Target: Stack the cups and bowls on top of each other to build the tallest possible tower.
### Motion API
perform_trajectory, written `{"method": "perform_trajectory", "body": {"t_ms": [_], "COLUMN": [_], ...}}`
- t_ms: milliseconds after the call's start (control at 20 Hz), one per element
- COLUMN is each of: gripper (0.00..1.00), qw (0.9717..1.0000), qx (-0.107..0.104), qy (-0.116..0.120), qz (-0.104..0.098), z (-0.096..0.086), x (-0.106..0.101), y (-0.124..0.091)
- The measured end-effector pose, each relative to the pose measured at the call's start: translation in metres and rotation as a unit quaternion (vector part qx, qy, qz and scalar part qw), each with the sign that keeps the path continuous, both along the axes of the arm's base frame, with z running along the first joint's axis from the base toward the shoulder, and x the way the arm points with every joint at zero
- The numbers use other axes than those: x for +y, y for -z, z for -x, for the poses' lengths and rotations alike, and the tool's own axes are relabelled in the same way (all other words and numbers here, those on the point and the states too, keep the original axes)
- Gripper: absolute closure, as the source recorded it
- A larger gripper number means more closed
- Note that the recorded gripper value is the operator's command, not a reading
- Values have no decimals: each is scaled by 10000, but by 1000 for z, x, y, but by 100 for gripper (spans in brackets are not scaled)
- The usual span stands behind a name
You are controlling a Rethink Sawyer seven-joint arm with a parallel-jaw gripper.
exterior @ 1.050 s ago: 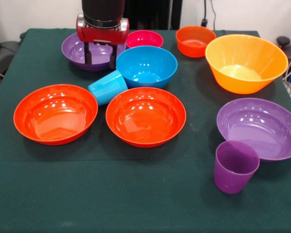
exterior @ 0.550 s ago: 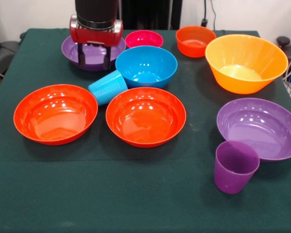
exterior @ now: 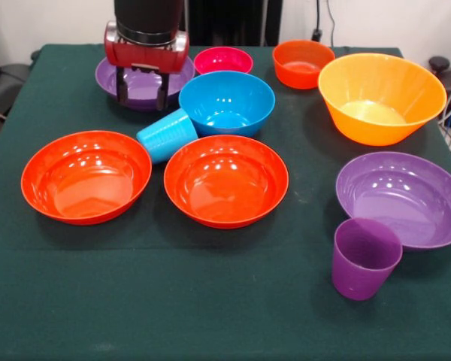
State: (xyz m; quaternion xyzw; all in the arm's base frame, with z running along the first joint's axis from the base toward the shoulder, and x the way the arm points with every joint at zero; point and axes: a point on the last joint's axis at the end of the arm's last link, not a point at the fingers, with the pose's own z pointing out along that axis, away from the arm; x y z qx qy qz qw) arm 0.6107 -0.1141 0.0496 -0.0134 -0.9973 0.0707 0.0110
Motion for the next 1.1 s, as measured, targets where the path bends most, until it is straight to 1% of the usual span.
{"method": "perform_trajectory", "body": {"t_ms": [50,250,300,650,700,850,1100], "gripper": [0,0,0,0,0,0,0], "qw": [10000,10000,9999,9993,9990,9987,9985], "qx": [-25,-45,-58,-116,-134,-135,-148], "qy": [11,70,128,350,422,492,508], "qz": [13,14,6,17,31,50,114], "z": [-4,-10,-14,-24,-27,-28,-24], "x": [6,18,27,53,58,63,69], "y": [0,3,5,11,13,16,23]}}
